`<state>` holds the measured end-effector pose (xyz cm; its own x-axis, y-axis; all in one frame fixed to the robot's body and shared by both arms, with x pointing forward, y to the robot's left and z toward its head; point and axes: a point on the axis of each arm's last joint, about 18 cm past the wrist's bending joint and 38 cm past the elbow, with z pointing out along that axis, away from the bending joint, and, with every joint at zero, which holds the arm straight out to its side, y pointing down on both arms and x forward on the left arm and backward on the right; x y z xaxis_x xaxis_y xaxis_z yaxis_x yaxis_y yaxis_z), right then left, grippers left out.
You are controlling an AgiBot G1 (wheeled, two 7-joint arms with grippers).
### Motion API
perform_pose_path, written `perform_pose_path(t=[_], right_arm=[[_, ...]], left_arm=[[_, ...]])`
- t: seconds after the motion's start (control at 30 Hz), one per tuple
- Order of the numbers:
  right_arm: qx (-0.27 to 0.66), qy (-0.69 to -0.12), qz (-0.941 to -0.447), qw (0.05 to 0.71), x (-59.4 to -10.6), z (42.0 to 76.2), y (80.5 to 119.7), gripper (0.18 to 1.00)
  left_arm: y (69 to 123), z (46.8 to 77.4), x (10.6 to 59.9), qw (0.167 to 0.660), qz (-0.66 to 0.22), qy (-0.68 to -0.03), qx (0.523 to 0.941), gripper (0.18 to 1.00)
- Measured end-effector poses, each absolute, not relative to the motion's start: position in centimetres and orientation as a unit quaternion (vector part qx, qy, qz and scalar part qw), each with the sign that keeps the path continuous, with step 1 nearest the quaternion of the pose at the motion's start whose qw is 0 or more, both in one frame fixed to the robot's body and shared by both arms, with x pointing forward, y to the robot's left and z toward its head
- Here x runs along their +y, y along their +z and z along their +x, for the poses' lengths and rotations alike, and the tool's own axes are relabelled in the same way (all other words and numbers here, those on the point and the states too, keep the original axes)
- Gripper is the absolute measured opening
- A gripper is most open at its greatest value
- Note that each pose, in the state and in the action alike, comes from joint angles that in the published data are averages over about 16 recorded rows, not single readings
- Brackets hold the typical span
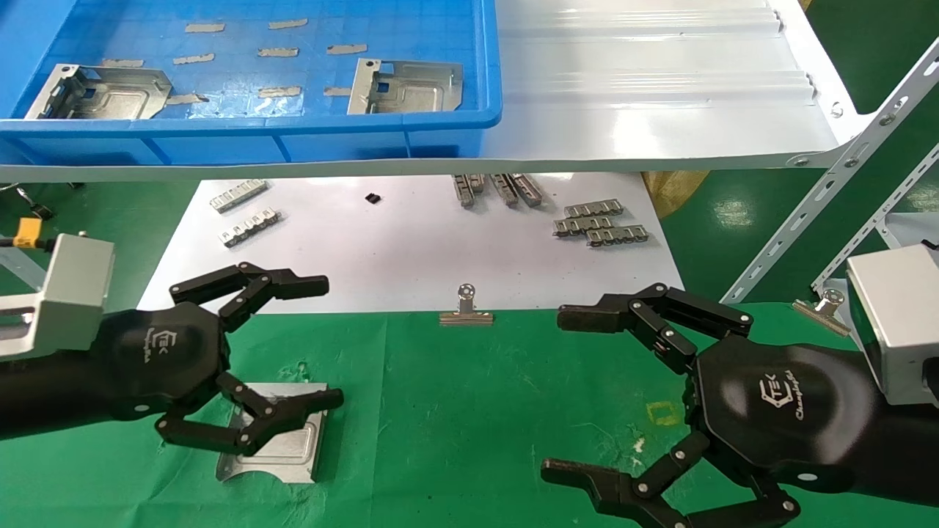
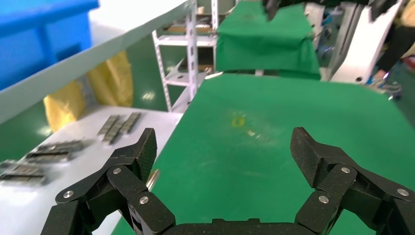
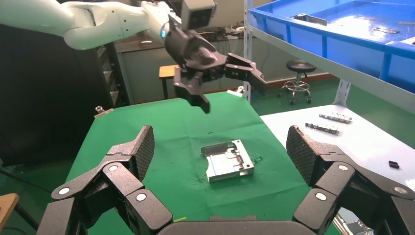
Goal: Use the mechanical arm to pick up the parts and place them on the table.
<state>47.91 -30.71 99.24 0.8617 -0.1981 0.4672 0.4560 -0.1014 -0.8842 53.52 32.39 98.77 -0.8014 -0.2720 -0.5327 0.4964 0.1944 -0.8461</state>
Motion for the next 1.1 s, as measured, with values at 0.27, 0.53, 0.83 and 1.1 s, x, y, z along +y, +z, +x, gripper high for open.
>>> perform_pose_path(t=[0.27,0.53,0.83,1.1], right_arm=[[-0.092,-0.246,-0.700,0.664,-30.7,47.9,99.2,1.001],[-0.092,-0.246,-0.700,0.664,-30.7,47.9,99.2,1.001],[-0.092,-0.246,-0.700,0.664,-30.7,47.9,99.2,1.001],[-0.092,-0.246,-0.700,0.664,-30.7,47.9,99.2,1.001]], left_arm=[[99.1,50.5,31.2,0.275,0.091,-0.647,0.705,1.001],[99.2,47.9,30.1,0.249,0.102,-0.657,0.704,1.001],[99.2,46.9,29.8,0.240,0.107,-0.660,0.704,1.001],[99.2,47.2,29.9,0.242,0.105,-0.659,0.704,1.001]])
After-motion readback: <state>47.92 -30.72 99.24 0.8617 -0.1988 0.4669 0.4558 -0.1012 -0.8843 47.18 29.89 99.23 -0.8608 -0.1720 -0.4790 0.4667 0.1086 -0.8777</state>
